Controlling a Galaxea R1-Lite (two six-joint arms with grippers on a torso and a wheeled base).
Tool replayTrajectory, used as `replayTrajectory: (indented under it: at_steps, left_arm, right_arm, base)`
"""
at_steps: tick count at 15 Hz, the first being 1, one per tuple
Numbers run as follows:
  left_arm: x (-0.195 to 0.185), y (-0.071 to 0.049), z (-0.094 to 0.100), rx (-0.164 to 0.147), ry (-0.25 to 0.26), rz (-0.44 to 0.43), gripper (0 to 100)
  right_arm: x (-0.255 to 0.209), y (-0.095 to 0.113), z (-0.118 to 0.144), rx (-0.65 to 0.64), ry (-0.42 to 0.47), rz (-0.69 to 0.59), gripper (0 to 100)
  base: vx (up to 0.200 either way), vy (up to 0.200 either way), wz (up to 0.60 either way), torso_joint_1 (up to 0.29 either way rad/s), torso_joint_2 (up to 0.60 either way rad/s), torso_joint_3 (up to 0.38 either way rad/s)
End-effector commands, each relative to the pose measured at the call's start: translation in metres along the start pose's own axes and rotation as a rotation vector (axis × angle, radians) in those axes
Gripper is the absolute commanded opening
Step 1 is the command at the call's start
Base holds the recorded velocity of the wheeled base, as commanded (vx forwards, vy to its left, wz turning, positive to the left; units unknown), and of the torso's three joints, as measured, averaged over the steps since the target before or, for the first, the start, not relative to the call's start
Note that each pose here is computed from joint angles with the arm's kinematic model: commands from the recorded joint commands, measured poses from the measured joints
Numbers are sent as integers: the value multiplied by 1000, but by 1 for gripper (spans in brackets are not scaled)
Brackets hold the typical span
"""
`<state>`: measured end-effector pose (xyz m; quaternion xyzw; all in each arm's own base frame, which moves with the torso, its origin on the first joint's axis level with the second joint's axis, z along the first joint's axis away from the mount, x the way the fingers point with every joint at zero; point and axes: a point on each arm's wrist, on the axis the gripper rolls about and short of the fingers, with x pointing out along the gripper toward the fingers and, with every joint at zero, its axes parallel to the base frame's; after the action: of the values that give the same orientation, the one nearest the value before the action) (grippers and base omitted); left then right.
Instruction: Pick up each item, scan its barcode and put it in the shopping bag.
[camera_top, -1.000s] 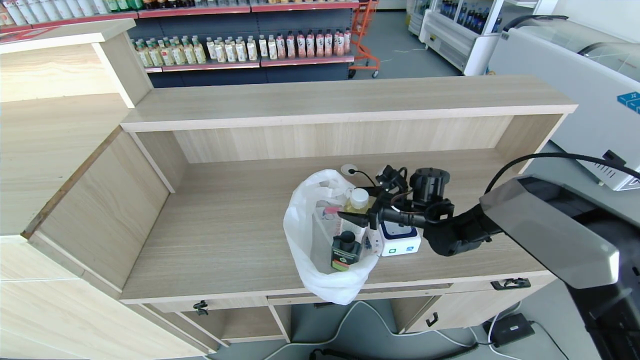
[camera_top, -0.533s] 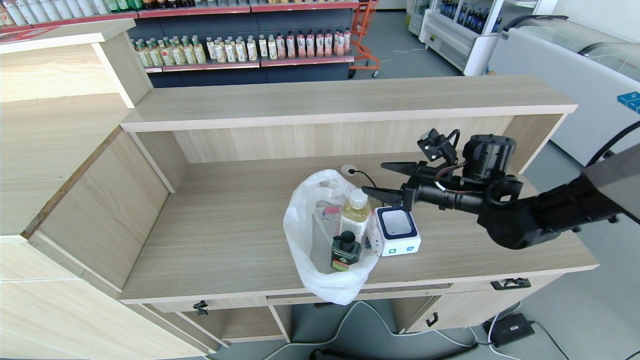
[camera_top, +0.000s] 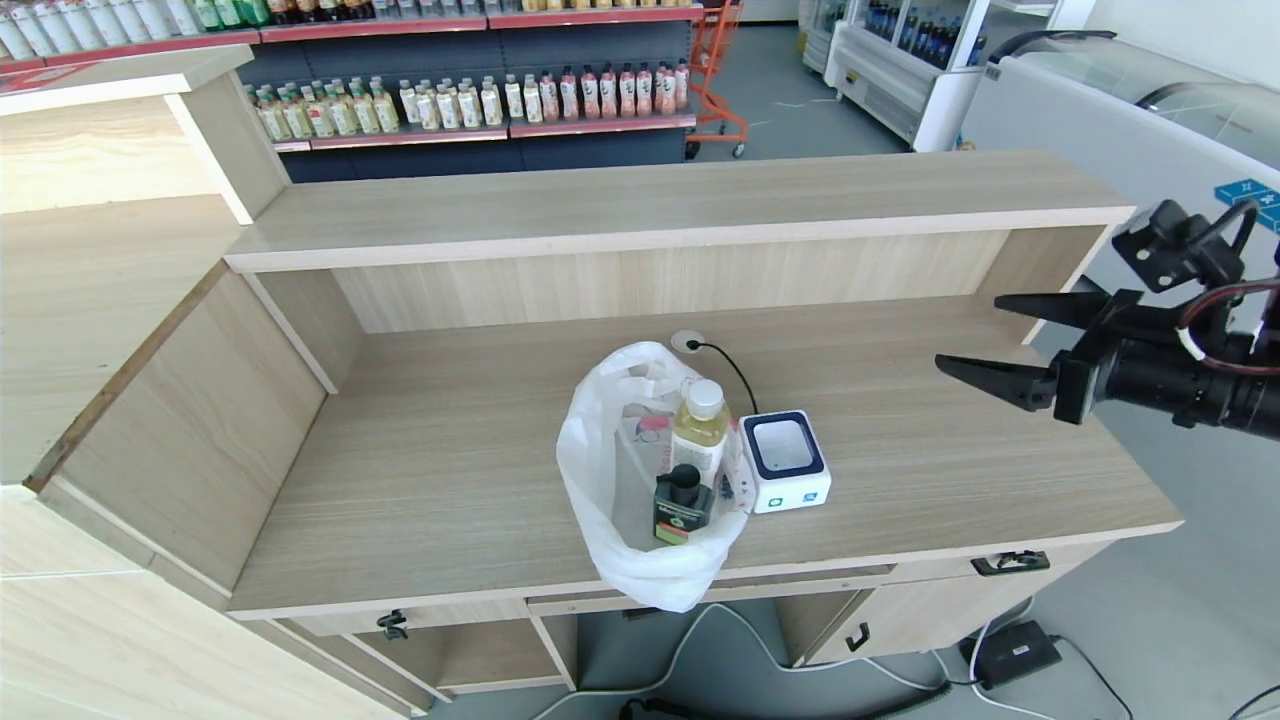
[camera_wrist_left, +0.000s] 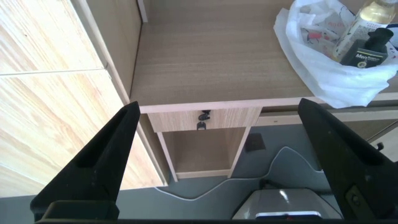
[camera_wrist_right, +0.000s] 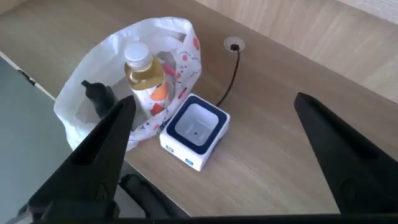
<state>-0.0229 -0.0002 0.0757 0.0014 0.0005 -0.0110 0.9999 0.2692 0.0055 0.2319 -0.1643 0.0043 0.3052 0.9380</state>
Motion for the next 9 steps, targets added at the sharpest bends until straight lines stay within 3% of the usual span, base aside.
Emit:
replayTrajectory:
  at_steps: [1,5,9]
  left_arm:
    - [0,0,0,0,0,0,100]
    - [0,0,0,0,0,0,100]
    - [0,0,0,0,0,-1,100]
  right_arm:
    - [-25,-2,18,-27,-42,-64,100]
    - [-45,-6,21,-55,-48,-133,100]
    - [-66,-17,15,-255,7,-233,100]
  base:
    - [0,0,0,0,0,0]
    - [0,0,0,0,0,0]
    - [0,0,0,0,0,0]
